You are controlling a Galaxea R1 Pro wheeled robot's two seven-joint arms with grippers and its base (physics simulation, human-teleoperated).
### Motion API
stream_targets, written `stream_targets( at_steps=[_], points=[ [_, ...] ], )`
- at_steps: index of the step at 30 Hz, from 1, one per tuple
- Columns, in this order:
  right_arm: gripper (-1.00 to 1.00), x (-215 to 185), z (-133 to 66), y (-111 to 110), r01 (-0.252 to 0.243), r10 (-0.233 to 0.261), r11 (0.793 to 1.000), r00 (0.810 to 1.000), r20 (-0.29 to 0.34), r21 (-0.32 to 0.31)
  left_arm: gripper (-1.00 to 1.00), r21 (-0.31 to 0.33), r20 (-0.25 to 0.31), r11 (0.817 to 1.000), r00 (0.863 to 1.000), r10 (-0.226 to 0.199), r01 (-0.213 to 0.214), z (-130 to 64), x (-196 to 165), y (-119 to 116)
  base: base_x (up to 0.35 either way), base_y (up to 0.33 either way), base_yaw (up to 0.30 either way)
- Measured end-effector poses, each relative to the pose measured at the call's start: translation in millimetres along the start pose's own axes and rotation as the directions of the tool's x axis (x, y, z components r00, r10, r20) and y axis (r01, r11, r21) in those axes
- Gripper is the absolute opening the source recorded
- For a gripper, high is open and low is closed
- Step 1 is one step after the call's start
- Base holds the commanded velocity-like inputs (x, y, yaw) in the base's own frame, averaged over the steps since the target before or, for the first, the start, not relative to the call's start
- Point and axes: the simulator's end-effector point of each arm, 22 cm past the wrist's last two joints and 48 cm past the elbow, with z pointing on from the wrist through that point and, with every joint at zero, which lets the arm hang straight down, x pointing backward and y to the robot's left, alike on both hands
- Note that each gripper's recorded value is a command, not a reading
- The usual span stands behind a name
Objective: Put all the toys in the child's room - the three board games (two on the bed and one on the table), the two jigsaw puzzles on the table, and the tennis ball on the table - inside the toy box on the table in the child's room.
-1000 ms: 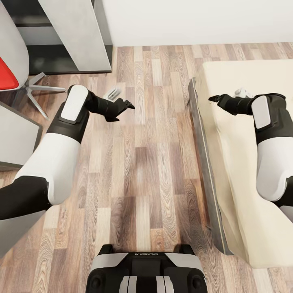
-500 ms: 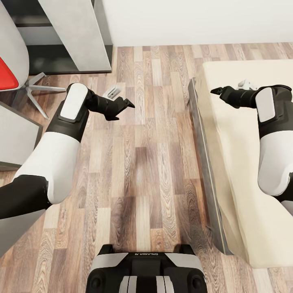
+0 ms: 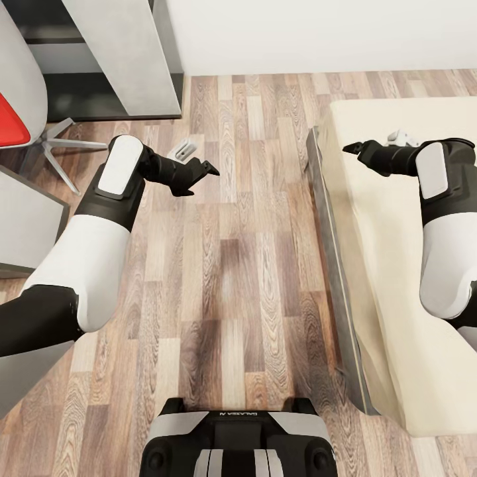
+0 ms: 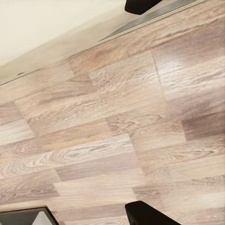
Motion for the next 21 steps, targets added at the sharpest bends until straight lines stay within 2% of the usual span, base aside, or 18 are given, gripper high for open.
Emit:
stream_targets(
  at_steps=[7, 9, 21],
  points=[
    [1.0, -1, -0.3, 0, 0.0, 0.0, 1.0, 1.0, 0.001, -0.001, 1.0, 0.001, 0.001, 1.0, 1.0, 0.0, 0.0, -0.4, -1, -1, 0.0, 0.0, 0.0],
    [1.0, 3, -0.7, 0, 0.002, -0.002, 1.0, 1.0, -0.01, -0.001, 1.0, -0.015, -0.019, 1.0, 1.0, -0.003, 0.002, 3.5, 7, 7, 0.0, 0.0, 0.0],
    [1.0, 4, -13.9, 11, 0.024, -0.024, 1.0, 0.999, -0.036, -0.01, 1.0, -0.029, -0.04, 1.0, 0.999, -0.004, 0.003, 1.8, 15, 12, 0.0, 0.0, 0.0]
  ],
)
